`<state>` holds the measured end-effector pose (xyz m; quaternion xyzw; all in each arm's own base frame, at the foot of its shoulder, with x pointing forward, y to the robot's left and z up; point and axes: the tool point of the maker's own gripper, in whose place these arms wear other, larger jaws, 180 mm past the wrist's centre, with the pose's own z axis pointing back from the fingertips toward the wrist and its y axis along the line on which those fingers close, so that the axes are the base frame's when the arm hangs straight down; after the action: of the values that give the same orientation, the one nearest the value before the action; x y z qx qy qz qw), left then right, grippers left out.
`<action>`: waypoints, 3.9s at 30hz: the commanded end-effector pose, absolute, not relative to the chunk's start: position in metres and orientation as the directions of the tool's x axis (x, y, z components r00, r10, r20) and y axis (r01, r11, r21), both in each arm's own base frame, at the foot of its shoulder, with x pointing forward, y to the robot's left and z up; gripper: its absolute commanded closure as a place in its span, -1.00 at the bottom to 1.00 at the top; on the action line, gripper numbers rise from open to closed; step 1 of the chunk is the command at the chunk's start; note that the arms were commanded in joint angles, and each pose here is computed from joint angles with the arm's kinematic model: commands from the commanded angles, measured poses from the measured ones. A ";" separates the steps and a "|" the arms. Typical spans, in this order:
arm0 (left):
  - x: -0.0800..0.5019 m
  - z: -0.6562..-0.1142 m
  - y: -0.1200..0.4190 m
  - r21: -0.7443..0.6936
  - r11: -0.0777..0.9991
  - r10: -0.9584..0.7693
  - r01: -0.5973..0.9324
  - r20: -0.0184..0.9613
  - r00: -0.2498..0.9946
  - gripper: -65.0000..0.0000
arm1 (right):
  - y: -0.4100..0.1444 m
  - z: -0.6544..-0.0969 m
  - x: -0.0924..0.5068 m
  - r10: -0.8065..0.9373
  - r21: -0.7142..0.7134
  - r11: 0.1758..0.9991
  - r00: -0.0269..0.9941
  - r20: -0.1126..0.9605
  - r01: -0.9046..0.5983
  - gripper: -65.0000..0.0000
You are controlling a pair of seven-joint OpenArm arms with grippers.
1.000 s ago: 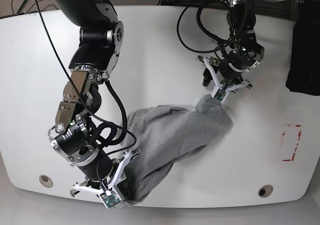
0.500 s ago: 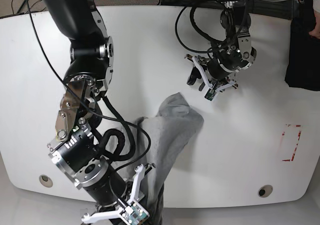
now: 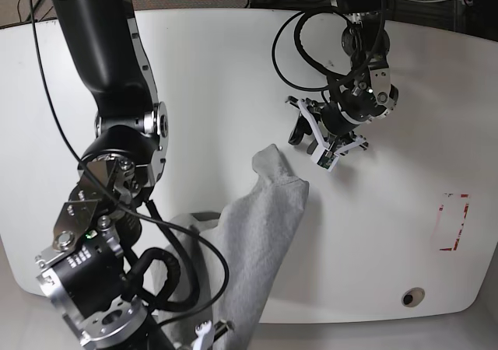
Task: Layout the t-shirt on the table in an organized manner, then fold the t-shirt properly
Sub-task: 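Lift the grey shirt with the right gripper and pull it away, then grasp the hanging grey shirt edge with the left gripper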
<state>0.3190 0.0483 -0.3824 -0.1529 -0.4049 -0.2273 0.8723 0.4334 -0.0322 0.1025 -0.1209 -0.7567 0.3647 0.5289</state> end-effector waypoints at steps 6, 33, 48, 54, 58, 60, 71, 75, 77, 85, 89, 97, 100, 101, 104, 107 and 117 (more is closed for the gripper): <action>0.341 -0.355 0.044 -0.066 0.847 -0.245 0.527 0.832 0.498 0.26 | -0.030 0.168 0.425 0.550 -0.690 0.713 -0.509 0.662 -0.127 1.00; 0.348 -0.326 0.025 -0.205 0.809 -0.099 0.550 0.876 0.471 0.26 | -0.031 0.156 0.447 0.555 -0.679 0.712 -0.450 0.699 -0.177 1.00; 0.355 -0.341 0.024 -0.177 0.834 -0.111 0.522 0.874 0.473 0.26 | -0.038 0.141 0.450 0.566 -0.679 0.713 -0.426 0.706 -0.178 1.00; 0.358 -0.346 0.020 -0.145 0.833 -0.139 0.534 0.879 0.455 0.26 | -0.038 0.142 0.450 0.566 -0.678 0.713 -0.426 0.706 -0.178 1.00; 0.360 -0.353 0.019 -0.159 0.831 -0.135 0.534 0.872 0.471 0.25 | -0.038 0.139 0.451 0.566 -0.677 0.713 -0.421 0.709 -0.182 1.00; 0.368 -0.351 0.018 -0.159 0.829 -0.136 0.536 0.873 0.469 0.25 | -0.039 0.134 0.452 0.565 -0.674 0.714 -0.414 0.714 -0.188 1.00; 0.396 -0.354 0.024 -0.188 0.867 -0.083 0.462 0.859 0.506 0.08 | -0.039 0.133 0.452 0.565 -0.674 0.714 -0.412 0.715 -0.190 1.00; 0.406 -0.350 0.030 -0.189 0.890 -0.056 0.416 0.859 0.509 -0.18 | -0.039 0.133 0.452 0.564 -0.673 0.715 -0.412 0.716 -0.189 1.00; 0.409 -0.350 0.026 -0.188 0.888 -0.059 0.420 0.859 0.509 -0.25 | -0.039 0.133 0.452 0.564 -0.673 0.715 -0.412 0.716 -0.189 1.00; 0.420 -0.353 -0.001 -0.193 0.861 -0.078 0.472 0.865 0.496 -0.28 | -0.039 0.133 0.452 0.563 -0.672 0.716 -0.412 0.717 -0.190 1.00; 0.426 -0.359 -0.006 -0.207 0.858 -0.070 0.470 0.859 0.507 -0.28 | -0.039 0.133 0.452 0.563 -0.672 0.716 -0.412 0.717 -0.190 1.00; 0.436 -0.366 -0.009 -0.231 0.858 -0.046 0.458 0.854 0.518 -0.25 | -0.039 0.133 0.452 0.563 -0.672 0.716 -0.412 0.717 -0.190 1.00; 0.438 -0.366 -0.009 -0.232 0.858 -0.043 0.459 0.857 0.514 -0.05 | -0.040 0.133 0.453 0.563 -0.671 0.717 -0.411 0.717 -0.188 1.00; 0.440 -0.364 -0.010 -0.231 0.857 -0.042 0.460 0.858 0.511 0.05 | -0.040 0.133 0.453 0.563 -0.671 0.717 -0.411 0.717 -0.188 1.00; 0.442 -0.367 -0.010 -0.235 0.857 -0.044 0.459 0.854 0.519 0.46 | -0.040 0.133 0.453 0.563 -0.671 0.717 -0.410 0.718 -0.189 1.00; 0.443 -0.373 -0.011 -0.244 0.855 -0.047 0.458 0.842 0.537 0.74 | -0.041 0.133 0.453 0.563 -0.670 0.718 -0.410 0.717 -0.187 1.00; 0.450 -0.359 -0.002 -0.217 0.864 -0.051 0.455 0.860 0.507 0.89 | -0.041 0.126 0.452 0.563 -0.669 0.718 -0.404 0.720 -0.192 1.00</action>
<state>0.4293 -0.0006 -0.3954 -0.2105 -0.4266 -0.1503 0.8667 0.4594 -0.0423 0.1055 -0.1226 -0.7382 0.3624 0.5556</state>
